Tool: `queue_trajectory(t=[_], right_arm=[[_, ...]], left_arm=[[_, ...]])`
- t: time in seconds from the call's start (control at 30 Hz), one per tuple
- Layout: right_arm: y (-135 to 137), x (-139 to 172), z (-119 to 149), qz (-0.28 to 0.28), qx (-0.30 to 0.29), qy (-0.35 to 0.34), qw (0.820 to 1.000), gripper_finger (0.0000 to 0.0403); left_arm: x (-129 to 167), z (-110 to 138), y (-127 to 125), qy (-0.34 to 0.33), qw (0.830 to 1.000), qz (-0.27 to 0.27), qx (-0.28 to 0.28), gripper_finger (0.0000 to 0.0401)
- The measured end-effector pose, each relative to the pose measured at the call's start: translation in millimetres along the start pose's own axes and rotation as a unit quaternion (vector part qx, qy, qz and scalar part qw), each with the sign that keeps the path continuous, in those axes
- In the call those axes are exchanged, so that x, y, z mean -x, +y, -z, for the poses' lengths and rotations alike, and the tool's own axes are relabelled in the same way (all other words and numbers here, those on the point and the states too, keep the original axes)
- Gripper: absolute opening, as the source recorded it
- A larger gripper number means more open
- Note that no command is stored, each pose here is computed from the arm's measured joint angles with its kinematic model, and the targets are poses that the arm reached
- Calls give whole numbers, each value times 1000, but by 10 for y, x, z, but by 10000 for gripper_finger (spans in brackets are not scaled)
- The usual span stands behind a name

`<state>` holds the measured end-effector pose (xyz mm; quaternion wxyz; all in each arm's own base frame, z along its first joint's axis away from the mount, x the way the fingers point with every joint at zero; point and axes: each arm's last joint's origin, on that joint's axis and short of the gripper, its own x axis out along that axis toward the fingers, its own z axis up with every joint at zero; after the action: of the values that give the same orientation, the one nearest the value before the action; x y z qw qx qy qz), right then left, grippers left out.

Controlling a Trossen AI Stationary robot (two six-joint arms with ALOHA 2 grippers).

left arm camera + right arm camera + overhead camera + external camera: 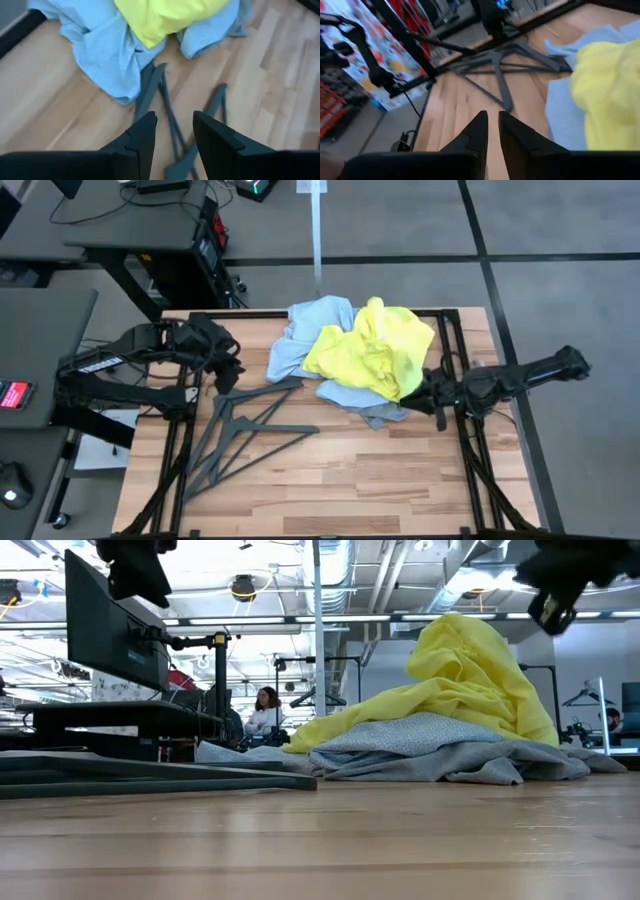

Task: Hang clothes
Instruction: Return to Home Position

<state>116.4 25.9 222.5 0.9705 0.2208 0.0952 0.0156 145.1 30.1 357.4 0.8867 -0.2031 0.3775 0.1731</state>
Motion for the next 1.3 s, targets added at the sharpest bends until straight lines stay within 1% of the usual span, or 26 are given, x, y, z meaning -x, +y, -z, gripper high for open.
queue_trajectory(t=[0.1, 0.17, 0.27, 0.33, 0.43, 0.6, 0.7, 0.87, 0.93, 1.0, 1.13, 1.3], right_arm=[[-93, 6, 165, -23, 26, -48, 998, 36], [-157, 19, 247, -30, 31, -80, 996, 36], [-270, 17, 406, -21, 39, -92, 995, 36], [-330, 26, 460, -9, 44, -95, 995, 36], [-397, 53, 458, 22, 54, -98, 994, 36], [-458, 76, 430, 43, 110, -106, 987, 36], [-513, 66, 420, 69, 107, -104, 986, 36], [-549, 43, 441, 72, 100, -83, 989, 36], [-553, 35, 447, 73, 100, -78, 989, 36], [-555, 30, 452, 74, 100, -75, 989, 36], [-555, 26, 452, 74, 100, -74, 989, 36], [-555, 26, 452, 74, 100, -75, 989, 36]], left_arm=[[5, -30, -82, -17, 999, 40, -13, 117], [11, -61, -127, -35, 997, 61, -19, 117], [16, -84, -159, -48, 996, 75, -23, 117], [17, -82, -166, -48, 996, 77, -21, 117], [17, -79, -165, -45, 996, 77, -15, 117], [17, -79, -165, -45, 996, 78, -8, 117], [17, -83, -167, -47, 996, 78, -8, 117], [47, -87, -176, -56, 993, 95, -29, 117], [88, -92, -177, -72, 991, 104, -41, 117], [101, -85, -173, -102, 987, 114, -54, 117], [27, 78, -105, -152, 977, 127, -76, 117], [-274, 516, 81, -184, 973, 116, -82, 117]])
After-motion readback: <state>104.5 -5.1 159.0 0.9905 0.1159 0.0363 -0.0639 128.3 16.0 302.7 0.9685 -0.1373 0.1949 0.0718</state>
